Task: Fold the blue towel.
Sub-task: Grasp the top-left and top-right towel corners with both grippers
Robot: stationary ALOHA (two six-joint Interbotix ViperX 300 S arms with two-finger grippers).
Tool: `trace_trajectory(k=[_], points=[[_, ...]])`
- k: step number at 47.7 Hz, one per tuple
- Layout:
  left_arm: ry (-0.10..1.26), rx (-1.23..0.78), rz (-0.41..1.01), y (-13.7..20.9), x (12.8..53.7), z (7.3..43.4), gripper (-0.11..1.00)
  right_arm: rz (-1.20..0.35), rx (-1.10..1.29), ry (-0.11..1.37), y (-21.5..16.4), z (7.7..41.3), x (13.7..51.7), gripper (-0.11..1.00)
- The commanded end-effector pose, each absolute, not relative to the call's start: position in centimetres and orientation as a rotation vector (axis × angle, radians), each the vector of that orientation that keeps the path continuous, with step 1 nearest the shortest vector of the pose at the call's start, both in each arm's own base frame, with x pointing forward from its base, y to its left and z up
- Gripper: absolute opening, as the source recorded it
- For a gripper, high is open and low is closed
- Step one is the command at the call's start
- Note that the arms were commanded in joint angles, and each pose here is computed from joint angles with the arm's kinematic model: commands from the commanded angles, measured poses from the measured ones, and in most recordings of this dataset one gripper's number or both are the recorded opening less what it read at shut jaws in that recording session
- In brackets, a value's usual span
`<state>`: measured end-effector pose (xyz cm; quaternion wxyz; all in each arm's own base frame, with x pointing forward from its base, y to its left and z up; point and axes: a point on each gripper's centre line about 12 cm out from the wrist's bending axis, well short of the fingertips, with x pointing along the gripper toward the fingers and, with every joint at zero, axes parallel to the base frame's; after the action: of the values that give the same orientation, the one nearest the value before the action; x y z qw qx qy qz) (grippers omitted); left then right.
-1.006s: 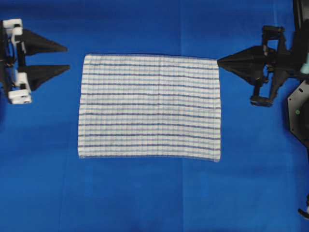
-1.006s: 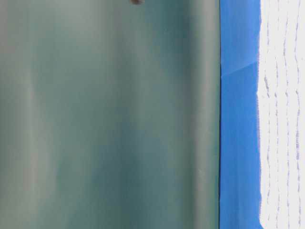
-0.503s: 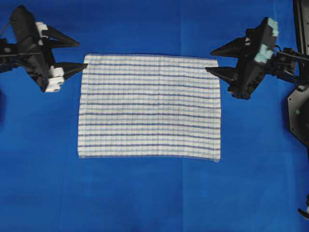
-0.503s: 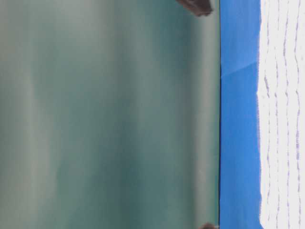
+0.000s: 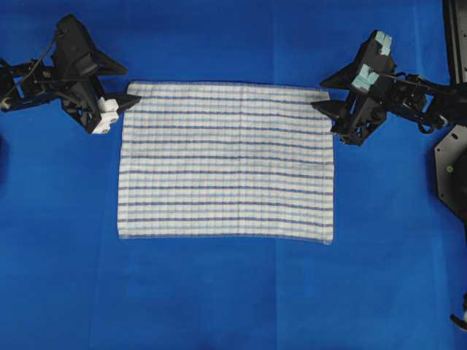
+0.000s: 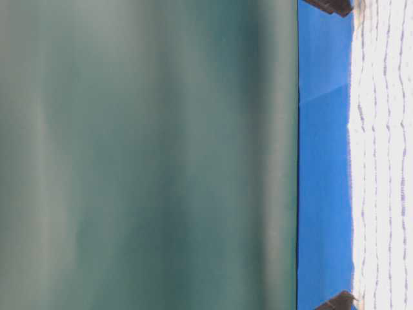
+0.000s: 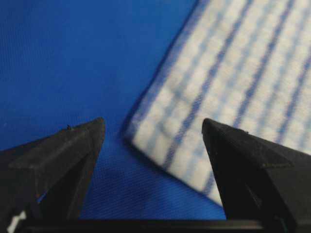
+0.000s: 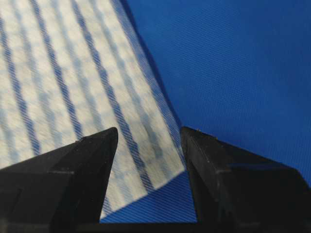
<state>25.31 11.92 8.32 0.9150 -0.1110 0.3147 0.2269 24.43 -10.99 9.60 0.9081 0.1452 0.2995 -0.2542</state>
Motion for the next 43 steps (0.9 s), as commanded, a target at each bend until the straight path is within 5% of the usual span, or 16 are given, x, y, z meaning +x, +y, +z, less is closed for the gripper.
trace_trajectory(k=[1, 31, 37, 43], points=[[0.624, -0.229, 0.480, 12.5, 25.7, 8.4, 0.77, -0.536, 0.301, 0.600, -11.3, 9.7, 24.6, 0.86], [0.691, -0.256, 0.486, 12.5, 25.7, 6.1, 0.73, -0.566, 0.324, 0.645, -11.3, 8.3, 23.7, 0.84], [0.709, -0.292, 0.495, 12.3, 25.5, 5.7, 0.54, -0.562, 0.322, 0.646, -11.3, 8.3, 23.7, 0.71], [0.728, -0.293, 0.482, 11.9, 25.6, 5.6, 0.22, -0.553, 0.316, 0.646, -11.1, 8.3, 23.8, 0.35]])
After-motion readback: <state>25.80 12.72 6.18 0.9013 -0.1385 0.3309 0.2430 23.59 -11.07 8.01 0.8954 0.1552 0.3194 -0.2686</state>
